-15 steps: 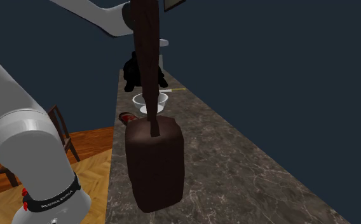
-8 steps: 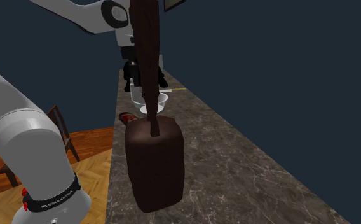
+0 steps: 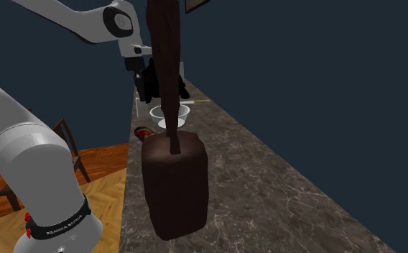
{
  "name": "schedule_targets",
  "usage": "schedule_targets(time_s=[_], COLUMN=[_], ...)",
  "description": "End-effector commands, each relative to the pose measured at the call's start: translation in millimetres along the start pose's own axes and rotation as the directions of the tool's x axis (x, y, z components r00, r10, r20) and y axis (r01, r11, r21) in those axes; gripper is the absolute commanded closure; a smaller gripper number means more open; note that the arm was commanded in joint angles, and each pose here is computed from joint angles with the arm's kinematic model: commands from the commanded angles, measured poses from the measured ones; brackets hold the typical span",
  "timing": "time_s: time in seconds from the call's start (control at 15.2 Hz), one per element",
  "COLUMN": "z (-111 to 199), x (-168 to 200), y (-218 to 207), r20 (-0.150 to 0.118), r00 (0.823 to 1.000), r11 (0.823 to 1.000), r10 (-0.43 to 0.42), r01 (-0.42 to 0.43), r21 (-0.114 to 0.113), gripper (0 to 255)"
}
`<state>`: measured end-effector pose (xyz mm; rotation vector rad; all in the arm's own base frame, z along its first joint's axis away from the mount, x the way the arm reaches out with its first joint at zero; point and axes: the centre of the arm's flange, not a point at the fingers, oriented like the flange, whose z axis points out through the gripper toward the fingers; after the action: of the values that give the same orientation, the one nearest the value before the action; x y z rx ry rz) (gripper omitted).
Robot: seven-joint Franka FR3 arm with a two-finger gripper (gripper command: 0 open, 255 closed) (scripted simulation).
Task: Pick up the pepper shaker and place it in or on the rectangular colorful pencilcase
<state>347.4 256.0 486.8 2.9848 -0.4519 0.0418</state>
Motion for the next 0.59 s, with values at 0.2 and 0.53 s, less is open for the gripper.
schedule_targets(time_s=[0.2,0.53], z=[26.6,52.8], x=[-2.8,-4.0], y=[-3.6,-6.7], r20=[0.000,0.000], r00=[1.000,1.000], r11=[1.000,1.000], r10=[0.000,0.000], r01=[0.000,0.000], r21=[0.000,0.000], gripper=[255,255])
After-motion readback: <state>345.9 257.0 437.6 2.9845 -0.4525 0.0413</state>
